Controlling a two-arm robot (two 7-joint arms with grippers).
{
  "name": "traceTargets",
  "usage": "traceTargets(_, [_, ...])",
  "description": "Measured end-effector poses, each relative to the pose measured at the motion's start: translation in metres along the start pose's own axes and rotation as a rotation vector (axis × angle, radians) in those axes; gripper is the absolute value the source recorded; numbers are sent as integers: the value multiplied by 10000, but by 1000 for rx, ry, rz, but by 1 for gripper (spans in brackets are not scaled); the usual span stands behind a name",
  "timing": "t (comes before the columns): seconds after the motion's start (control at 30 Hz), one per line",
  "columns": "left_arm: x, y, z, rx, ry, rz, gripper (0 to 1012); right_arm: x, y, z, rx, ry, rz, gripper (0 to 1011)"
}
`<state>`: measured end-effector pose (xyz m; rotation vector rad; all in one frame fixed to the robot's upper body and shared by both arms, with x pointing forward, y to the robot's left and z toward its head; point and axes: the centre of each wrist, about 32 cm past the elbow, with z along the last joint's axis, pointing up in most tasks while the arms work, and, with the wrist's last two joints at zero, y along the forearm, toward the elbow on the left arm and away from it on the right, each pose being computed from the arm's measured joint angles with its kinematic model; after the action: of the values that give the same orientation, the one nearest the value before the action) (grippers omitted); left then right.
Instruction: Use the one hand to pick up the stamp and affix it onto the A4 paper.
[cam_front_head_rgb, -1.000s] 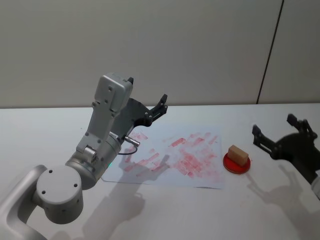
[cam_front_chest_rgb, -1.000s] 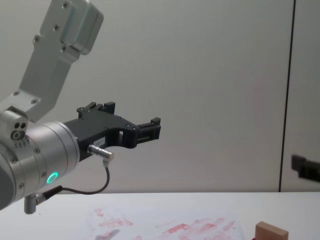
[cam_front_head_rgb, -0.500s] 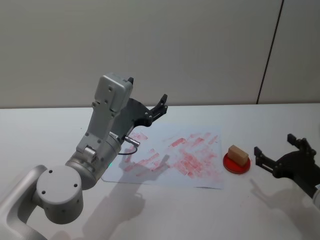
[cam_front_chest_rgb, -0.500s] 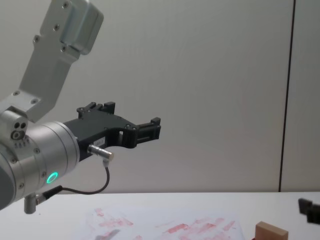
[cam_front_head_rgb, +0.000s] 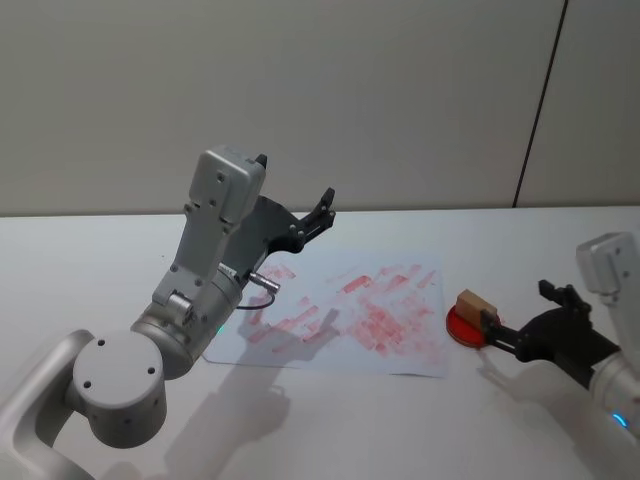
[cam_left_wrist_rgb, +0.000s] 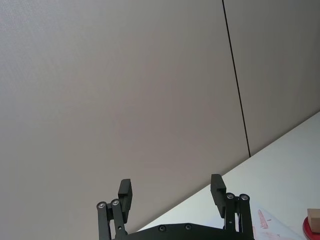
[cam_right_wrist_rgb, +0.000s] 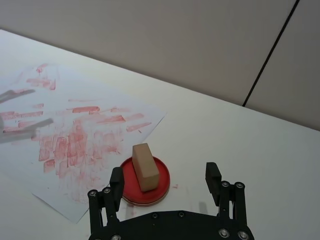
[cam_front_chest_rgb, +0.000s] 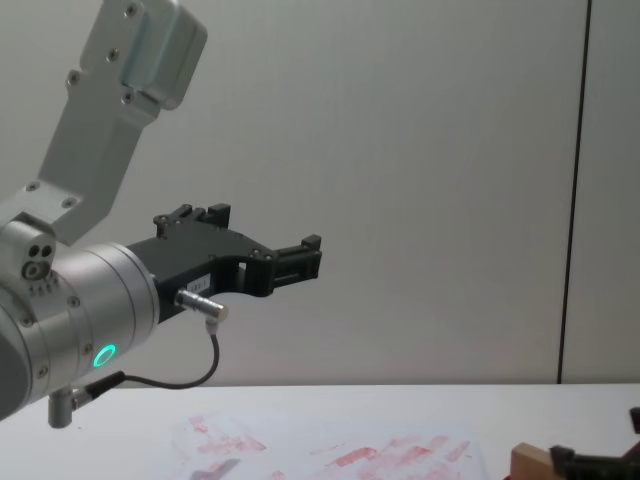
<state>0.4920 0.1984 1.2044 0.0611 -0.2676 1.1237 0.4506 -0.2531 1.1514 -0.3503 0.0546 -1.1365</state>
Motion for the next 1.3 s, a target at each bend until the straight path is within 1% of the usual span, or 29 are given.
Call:
traceTargets(0.33, [0,0,0,0,0,0,1001,-14,240,-16,-47,-10,23,1001])
traceTargets(0.5, [0,0,0,0,0,0,1001,-29,352,-14,-59,-14,36,1001])
traceTargets(0.67, [0,0,0,0,0,0,1001,-40,429,-11,-65,-19,46,999])
traceTargets(0.77, [0,0,0,0,0,0,1001,-46,465,-8,-67,-21,50,930])
traceTargets(0.8, [0,0,0,0,0,0,1001,-49,480,-7,-67,-21,52,930])
traceTargets(0.87, [0,0,0,0,0,0,1001,-51,493,-5,-68,-22,54,869])
traceTargets(0.9, [0,0,0,0,0,0,1001,-52,500,-4,-68,-23,54,855])
traceTargets(0.93, [0,0,0,0,0,0,1001,-54,505,-4,-69,-23,55,807])
traceTargets(1.13, [0,0,0,0,0,0,1001,-62,545,-1,-71,-25,61,651])
traceTargets(1.17, [0,0,0,0,0,0,1001,-62,547,-1,-71,-25,61,590])
traceTargets(1.2, [0,0,0,0,0,0,1001,-63,550,0,-71,-26,62,572])
traceTargets(1.23, [0,0,0,0,0,0,1001,-64,556,1,-71,-26,62,510])
traceTargets(1.27, [0,0,0,0,0,0,1001,-64,558,1,-72,-26,63,510])
traceTargets(1.3, [0,0,0,0,0,0,1001,-64,561,2,-72,-27,63,476])
